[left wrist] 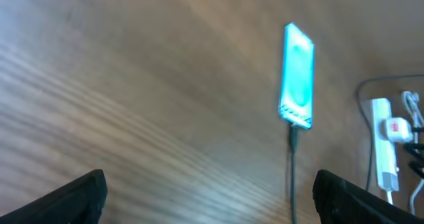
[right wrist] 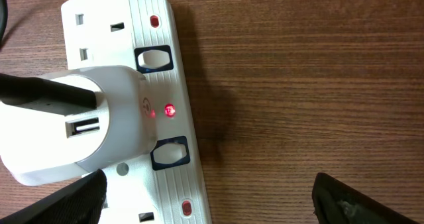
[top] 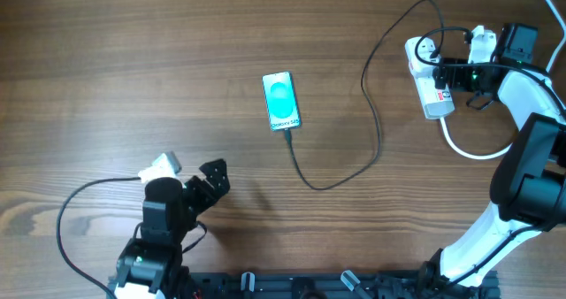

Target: Plug charger to phone and switch on socket

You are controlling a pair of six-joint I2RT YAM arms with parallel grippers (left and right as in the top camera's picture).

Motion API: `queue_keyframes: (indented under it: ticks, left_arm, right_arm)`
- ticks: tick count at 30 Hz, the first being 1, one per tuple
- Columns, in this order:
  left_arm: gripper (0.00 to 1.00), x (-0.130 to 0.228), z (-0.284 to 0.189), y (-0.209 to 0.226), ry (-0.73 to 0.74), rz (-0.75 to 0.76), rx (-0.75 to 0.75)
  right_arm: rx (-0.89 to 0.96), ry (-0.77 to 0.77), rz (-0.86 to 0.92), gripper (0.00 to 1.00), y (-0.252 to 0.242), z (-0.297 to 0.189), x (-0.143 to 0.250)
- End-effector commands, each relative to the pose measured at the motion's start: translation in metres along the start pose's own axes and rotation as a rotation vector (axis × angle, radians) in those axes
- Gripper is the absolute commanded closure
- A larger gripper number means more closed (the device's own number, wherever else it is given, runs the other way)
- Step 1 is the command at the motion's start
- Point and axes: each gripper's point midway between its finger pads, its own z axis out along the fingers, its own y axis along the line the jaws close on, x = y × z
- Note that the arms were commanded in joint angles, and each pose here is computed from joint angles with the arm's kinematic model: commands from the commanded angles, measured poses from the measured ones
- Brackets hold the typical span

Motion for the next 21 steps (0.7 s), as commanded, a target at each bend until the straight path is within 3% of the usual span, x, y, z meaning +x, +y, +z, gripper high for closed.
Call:
queue_keyframes:
  ticks: [1,13,21]
  left_arm:
    - [0.0,0.0002,0.0051,0.0071,-0.047,0.122,0.015]
    - [0.0,-0.0014,0.011,0.0091,-0.138,0.18,0.08]
    - [0.0,-0.0056,0.0071,0.0041,-0.173,0.379,0.086]
  right_arm:
    - [-0.013,-0.016,-0.015,0.0,0.0047,-0.0005,-0.0052]
    - [-0.013,-0.016,-0.015,0.0,0.0047,-0.0005,-0.0052]
    - [-0.013,-0.016,-0.015,0.0,0.0047,-0.0005,-0.0052]
